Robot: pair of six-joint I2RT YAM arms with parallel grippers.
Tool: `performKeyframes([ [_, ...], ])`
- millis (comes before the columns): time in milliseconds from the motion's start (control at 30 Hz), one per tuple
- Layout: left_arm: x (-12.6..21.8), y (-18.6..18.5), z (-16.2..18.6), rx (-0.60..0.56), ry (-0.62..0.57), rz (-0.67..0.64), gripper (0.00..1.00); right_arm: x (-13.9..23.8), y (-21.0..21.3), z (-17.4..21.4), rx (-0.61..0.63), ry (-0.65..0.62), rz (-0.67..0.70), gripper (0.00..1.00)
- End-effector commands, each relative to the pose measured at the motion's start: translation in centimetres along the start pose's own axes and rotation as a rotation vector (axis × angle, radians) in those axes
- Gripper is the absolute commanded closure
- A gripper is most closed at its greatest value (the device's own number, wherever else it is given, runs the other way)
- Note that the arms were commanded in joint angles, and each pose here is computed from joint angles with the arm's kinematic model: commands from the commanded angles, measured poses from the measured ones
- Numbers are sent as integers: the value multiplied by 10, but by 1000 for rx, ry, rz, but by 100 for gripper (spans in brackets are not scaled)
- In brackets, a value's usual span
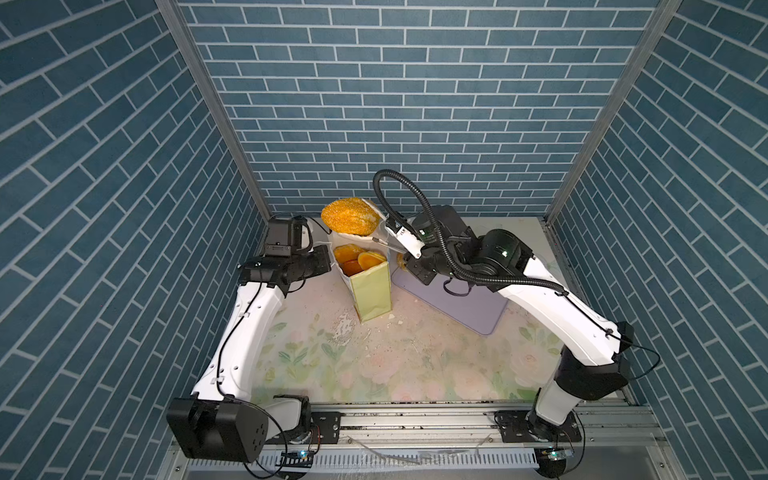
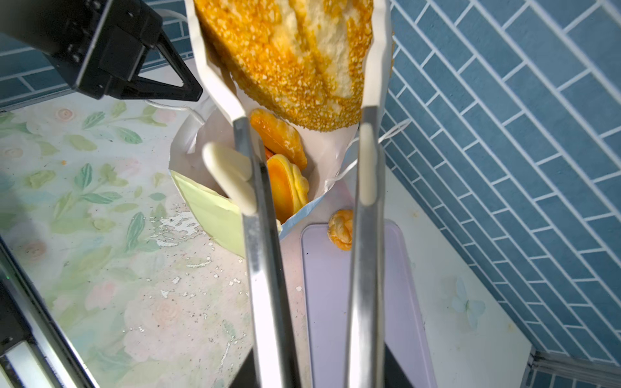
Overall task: Place the fake bread into the paper bag
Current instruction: 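Carry the sugar-coated bun in the tongs over the bag opening, then open the tongs to drop the sugar-coated bun into the bag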
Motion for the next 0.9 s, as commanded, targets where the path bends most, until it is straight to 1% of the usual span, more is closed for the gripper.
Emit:
performKeyframes([
  [0,7,-4,-2,-15,-23,18,95,2,0,-3,-128,-14,-25,91],
  [167,7,-4,-2,-14,-22,19,95,-12,8,4,-143,53,-56,89],
  [267,7,-4,-2,-15,-23,23,95,-18,12,5,-139,73,-63,84],
  [333,7,-4,-2,-13,-24,24,95,-22,12,6,-132,87,-56,79],
  [533,8,-4,-1,-15,-22,19,95,-20,10,5,-113,85,-46,70],
  [867,7,-5,-2,-13,-22,23,95,-16,8,4,-100,77,-43,62],
])
Point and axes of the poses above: each gripper's point midway between its finger pads, its own x axis back along the fingers, its own y axis along the line the jaws close on, z = x × y, the point moved 9 cm from there along x, back along the fingers, and after that the axes turned 14 degrees about x, right-handed, at the moved point
